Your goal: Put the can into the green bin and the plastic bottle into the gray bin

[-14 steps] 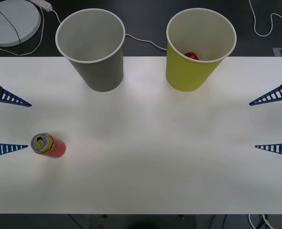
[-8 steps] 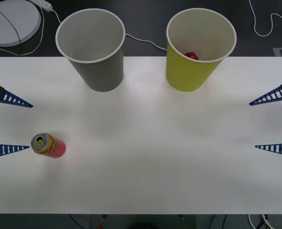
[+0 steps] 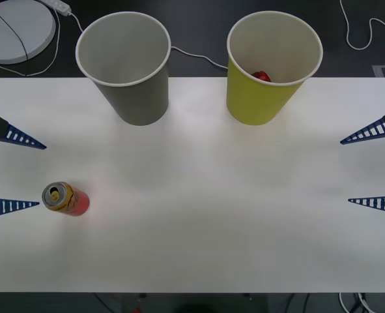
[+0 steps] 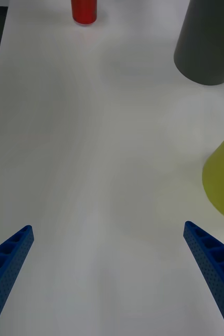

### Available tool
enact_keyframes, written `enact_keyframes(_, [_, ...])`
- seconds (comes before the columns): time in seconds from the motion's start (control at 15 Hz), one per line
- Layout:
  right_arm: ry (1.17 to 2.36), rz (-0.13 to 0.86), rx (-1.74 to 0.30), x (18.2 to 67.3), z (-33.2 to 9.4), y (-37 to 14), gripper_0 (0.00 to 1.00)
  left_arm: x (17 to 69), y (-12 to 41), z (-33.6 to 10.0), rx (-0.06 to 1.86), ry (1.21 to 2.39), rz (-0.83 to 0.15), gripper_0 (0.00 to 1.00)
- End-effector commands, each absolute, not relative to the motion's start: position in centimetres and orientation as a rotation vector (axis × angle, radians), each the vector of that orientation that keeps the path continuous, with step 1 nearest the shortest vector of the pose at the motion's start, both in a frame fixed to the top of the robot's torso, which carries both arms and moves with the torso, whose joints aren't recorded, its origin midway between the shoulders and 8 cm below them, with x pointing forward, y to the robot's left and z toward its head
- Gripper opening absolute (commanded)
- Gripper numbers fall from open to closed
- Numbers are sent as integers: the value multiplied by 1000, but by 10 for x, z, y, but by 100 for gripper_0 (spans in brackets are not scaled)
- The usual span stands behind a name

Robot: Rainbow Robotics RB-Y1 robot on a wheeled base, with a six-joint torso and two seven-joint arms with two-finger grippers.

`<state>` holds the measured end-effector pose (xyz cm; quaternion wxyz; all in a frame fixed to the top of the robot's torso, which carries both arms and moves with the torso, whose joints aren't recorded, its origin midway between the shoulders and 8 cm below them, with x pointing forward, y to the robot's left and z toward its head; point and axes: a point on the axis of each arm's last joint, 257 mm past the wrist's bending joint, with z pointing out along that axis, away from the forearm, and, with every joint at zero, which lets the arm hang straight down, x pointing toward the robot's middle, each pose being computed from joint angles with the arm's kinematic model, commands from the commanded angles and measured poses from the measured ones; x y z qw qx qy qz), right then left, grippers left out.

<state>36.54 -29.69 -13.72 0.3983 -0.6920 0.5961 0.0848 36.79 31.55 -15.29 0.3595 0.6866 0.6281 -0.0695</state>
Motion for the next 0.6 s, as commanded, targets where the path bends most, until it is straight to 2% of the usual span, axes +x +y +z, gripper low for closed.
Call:
enact_keyframes(0.07, [1509, 215, -1752, 365, -137, -297, 100, 362, 328, -167, 1712, 1631, -232, 100])
enact_keyframes(0.6, [1509, 215, -1752, 365, -137, -297, 100, 348, 367, -195, 1586, 1580, -292, 100])
